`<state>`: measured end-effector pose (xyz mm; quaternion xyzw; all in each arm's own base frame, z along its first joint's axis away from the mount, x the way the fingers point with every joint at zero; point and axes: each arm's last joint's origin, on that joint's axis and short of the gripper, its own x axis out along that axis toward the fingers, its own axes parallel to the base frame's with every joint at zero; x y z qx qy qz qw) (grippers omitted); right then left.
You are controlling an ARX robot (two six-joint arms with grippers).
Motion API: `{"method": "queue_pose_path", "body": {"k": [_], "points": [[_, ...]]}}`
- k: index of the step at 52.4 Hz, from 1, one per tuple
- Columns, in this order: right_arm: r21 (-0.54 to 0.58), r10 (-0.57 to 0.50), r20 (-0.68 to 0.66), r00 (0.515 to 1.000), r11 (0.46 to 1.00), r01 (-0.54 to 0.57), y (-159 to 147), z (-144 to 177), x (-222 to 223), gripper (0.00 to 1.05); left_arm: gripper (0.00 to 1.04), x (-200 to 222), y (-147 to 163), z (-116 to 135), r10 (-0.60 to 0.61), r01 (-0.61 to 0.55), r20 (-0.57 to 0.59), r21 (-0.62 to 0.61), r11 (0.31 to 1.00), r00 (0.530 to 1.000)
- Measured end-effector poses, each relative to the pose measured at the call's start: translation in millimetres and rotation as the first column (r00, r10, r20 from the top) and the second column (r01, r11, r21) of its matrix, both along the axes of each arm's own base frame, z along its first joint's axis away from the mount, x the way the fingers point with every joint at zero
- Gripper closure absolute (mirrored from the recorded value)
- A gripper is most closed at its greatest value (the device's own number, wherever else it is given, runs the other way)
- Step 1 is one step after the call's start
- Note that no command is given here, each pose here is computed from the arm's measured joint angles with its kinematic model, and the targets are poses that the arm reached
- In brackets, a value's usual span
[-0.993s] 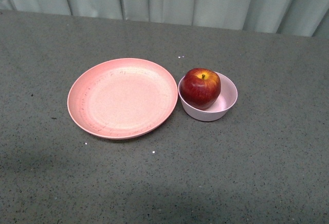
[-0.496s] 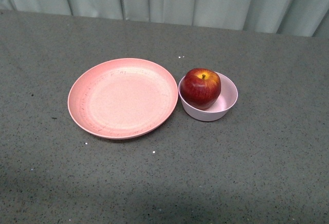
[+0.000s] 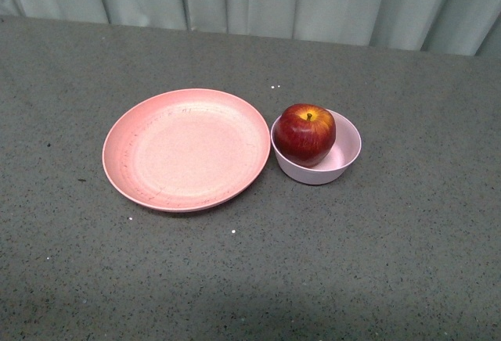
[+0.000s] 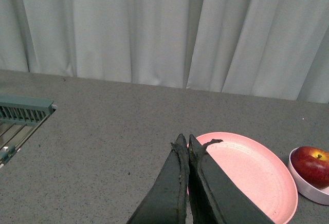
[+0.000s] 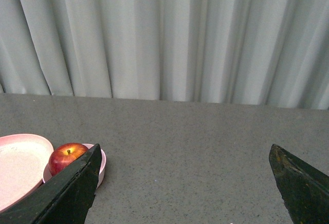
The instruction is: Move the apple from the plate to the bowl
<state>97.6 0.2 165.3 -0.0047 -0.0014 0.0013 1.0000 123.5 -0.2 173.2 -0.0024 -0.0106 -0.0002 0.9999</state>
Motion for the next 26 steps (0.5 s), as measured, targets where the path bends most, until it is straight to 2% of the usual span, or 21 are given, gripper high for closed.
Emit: {"method": "queue_pose_path", "body": {"k": [26], "points": [[0.0, 0.0, 0.0, 1.0, 1.0, 0.0, 0.0, 0.0, 0.0, 0.09, 1.01, -13.2, 0.0, 0.2, 0.0, 0.0, 0.003, 0.0, 1.0, 1.0]]}}
